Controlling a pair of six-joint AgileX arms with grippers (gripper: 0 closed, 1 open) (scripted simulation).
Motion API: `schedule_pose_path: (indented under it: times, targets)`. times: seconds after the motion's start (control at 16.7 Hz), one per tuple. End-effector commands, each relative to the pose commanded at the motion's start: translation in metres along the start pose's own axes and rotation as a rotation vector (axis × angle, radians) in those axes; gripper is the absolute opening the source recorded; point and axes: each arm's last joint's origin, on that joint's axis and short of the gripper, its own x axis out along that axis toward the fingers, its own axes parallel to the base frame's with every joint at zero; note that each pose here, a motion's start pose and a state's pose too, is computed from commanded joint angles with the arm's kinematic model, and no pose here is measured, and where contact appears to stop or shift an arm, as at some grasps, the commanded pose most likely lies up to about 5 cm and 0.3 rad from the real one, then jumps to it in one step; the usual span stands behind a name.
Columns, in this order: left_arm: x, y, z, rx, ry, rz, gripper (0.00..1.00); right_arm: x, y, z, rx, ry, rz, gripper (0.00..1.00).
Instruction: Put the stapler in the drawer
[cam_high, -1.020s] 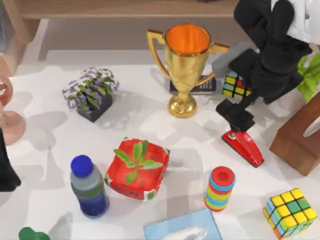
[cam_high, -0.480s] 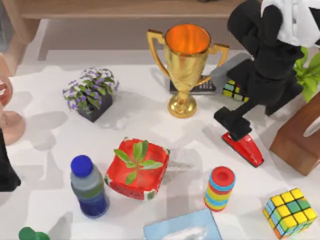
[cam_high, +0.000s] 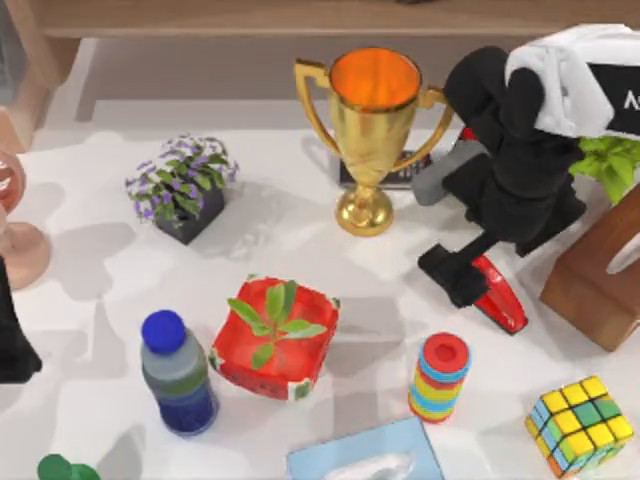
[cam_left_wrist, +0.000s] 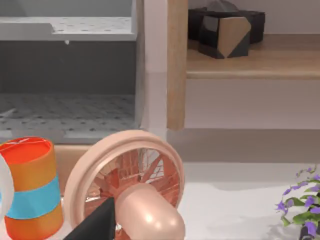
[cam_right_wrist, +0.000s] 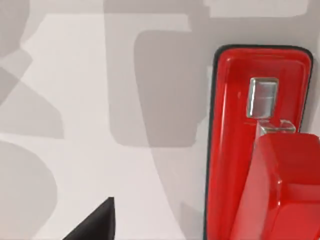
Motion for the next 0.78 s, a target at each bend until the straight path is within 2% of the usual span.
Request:
schedule_pose_path:
  times: [0.24, 0.6, 0.78]
  targets:
    - [0.0, 0.0, 0.0, 0.0, 0.0, 0.0, 1.0, 0.019, 0.0, -0.001, 0.008, 0.008, 0.0, 1.0]
    - [0.0, 0.0, 0.0, 0.0, 0.0, 0.0, 1.0, 0.022, 0.0, -0.002, 0.011, 0.009, -0.003, 1.0]
    - [0.0, 0.0, 0.0, 0.0, 0.0, 0.0, 1.0, 0.022, 0.0, -0.002, 0.011, 0.009, -0.003, 0.77]
